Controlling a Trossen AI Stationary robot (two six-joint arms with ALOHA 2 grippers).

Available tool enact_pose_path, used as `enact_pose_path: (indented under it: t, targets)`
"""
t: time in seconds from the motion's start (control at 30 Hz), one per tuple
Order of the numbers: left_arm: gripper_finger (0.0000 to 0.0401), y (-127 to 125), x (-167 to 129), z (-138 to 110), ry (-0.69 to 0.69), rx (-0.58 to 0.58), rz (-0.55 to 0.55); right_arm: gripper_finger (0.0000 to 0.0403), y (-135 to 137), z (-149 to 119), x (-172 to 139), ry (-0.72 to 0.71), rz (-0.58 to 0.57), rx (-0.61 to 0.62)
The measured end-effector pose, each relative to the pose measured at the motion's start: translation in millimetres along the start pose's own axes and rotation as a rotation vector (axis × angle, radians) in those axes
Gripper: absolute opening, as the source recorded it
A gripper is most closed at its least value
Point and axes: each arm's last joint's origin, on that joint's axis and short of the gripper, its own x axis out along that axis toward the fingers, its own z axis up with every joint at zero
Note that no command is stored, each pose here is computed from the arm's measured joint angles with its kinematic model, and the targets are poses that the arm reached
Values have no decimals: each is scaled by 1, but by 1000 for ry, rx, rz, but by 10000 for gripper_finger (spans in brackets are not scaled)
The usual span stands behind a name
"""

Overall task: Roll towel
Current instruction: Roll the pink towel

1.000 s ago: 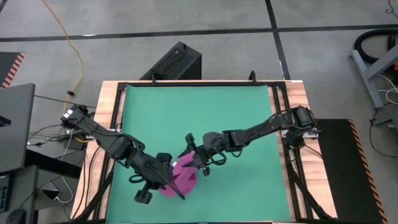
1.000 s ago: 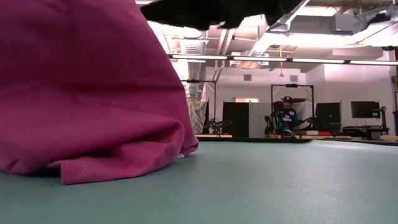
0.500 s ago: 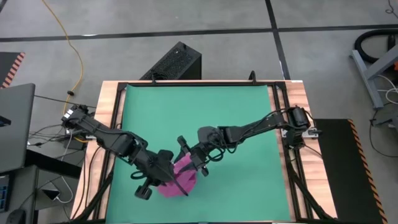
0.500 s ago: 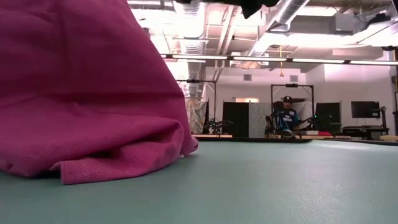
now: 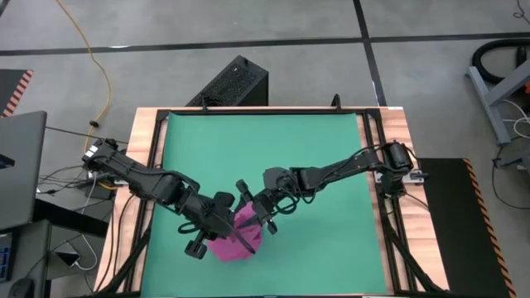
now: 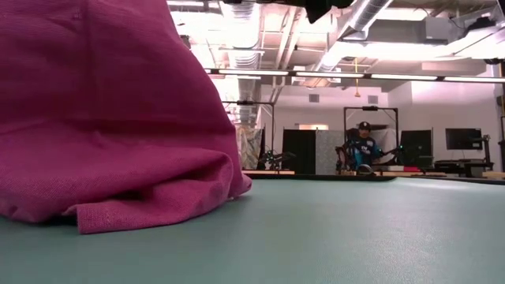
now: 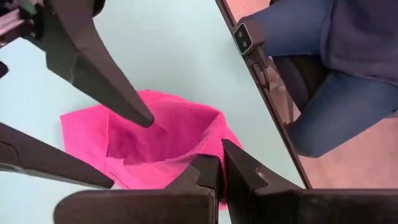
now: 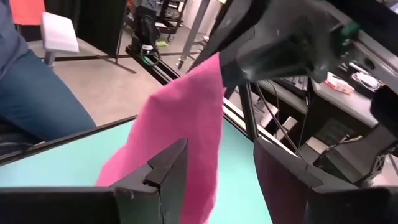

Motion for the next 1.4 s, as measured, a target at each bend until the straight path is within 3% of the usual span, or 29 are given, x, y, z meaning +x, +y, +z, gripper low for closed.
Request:
enact_pose_path:
  t: [0.53,0.7,0.9,1.03,1.23,1.4]
  targets:
    - [0,2,0,1,-8,57,40,192,2,-26,15,31,-52,27]
    - [0,3,-1,1,-9,92,60,130,-1,-27,14,29,-58,23]
    - [0,5,-1,1,-14,104,85,17,-2,-30,12,56,-76,23]
    - [0,7,-1,1,-13,76,159,7,1,-28,15,142,-213,43]
    - [0,15,-3,-9,54,9,404,4,22,-15,8,445,-374,1]
    - [0,17,-4,-13,93,-17,443,2,43,10,-4,592,-436,-14]
